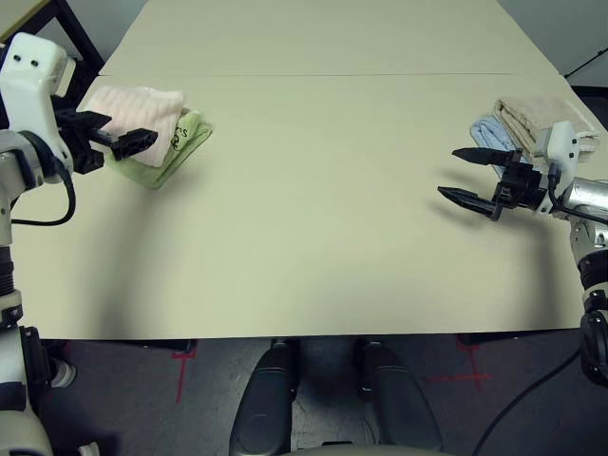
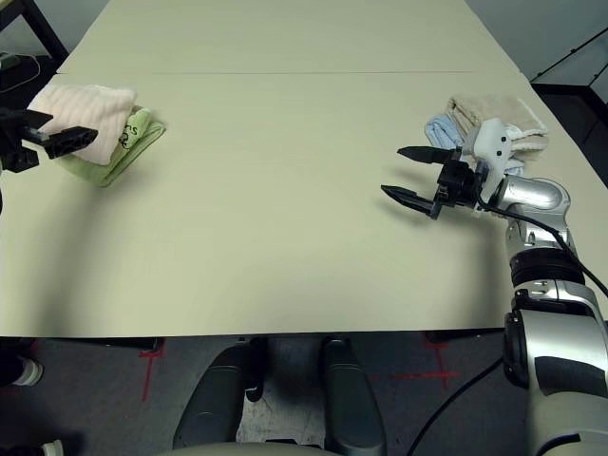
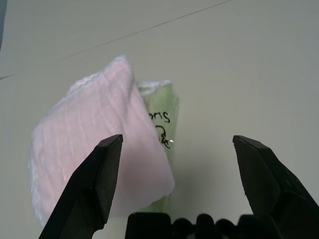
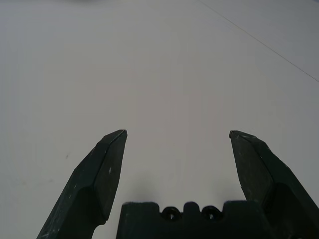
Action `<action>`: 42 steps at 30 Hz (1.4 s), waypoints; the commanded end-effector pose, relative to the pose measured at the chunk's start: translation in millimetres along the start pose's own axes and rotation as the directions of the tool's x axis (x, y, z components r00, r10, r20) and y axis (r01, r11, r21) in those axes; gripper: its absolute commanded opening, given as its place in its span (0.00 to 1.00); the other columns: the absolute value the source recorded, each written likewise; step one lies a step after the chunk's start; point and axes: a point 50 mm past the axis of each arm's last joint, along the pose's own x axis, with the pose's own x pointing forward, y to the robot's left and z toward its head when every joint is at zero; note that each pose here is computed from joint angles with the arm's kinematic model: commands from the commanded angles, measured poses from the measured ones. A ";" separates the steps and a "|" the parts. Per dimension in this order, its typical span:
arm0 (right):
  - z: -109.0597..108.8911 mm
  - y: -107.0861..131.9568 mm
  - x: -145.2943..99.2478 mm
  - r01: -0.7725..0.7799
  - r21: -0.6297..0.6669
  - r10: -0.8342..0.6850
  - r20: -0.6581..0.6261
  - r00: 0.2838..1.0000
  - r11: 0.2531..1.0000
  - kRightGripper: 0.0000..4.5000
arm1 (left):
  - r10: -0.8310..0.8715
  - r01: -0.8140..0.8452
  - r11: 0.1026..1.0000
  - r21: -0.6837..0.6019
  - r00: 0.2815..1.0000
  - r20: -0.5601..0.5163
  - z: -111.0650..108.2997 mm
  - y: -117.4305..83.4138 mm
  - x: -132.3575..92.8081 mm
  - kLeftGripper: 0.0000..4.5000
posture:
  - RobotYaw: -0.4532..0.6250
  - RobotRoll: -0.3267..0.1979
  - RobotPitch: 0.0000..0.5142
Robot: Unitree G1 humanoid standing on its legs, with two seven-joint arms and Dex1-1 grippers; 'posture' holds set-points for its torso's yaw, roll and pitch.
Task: Fold the towel and set it aside.
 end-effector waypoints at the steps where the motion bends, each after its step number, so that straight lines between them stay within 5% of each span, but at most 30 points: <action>1: -1.3 0.9 -1.8 -0.001 -0.001 0.001 -0.005 1.000 1.000 1.00 | 0.058 -0.059 0.996 0.067 0.998 0.018 1.2 2.5 6.7 1.00 | 0.50 0.62 0.34; 6: -1.1 -0.6 -1.2 0.036 0.012 -0.036 0.012 0.999 0.999 1.00 | -0.013 0.018 1.000 -0.016 0.969 0.248 9.1 -11.8 33.6 1.00 | 0.49 0.62 0.34; 11: -1.3 -16.8 7.1 0.392 0.055 -0.395 0.047 0.917 0.918 1.00 | -0.029 0.096 0.984 -0.151 0.917 0.398 -9.5 -37.1 67.9 1.00 | 0.49 0.62 0.34; 18: -14.0 -4.2 40.2 0.581 0.183 -0.593 0.012 0.805 0.793 1.00 | 0.168 -0.086 0.974 -0.210 0.896 0.412 -33.3 -71.0 116.1 1.00 | 0.46 0.62 0.34; 26: -21.0 -1.7 48.6 0.750 0.324 -0.789 -0.014 0.614 0.577 1.00 | 0.320 -0.223 0.936 -0.271 0.859 0.400 -49.3 -84.7 132.9 1.00 | 0.44 0.62 0.35; 34: -19.5 -7.6 38.3 0.862 0.307 -0.910 0.036 0.414 0.404 1.00 | 0.376 -0.261 0.905 -0.335 0.860 0.344 -59.9 -97.9 140.2 1.00 | 0.43 0.62 0.31; 42: -29.8 -7.0 32.9 0.843 0.257 -0.874 0.013 0.485 0.472 1.00 | 0.343 -0.227 0.909 -0.350 0.883 0.320 -75.3 -99.0 138.0 1.00 | 0.42 0.62 0.24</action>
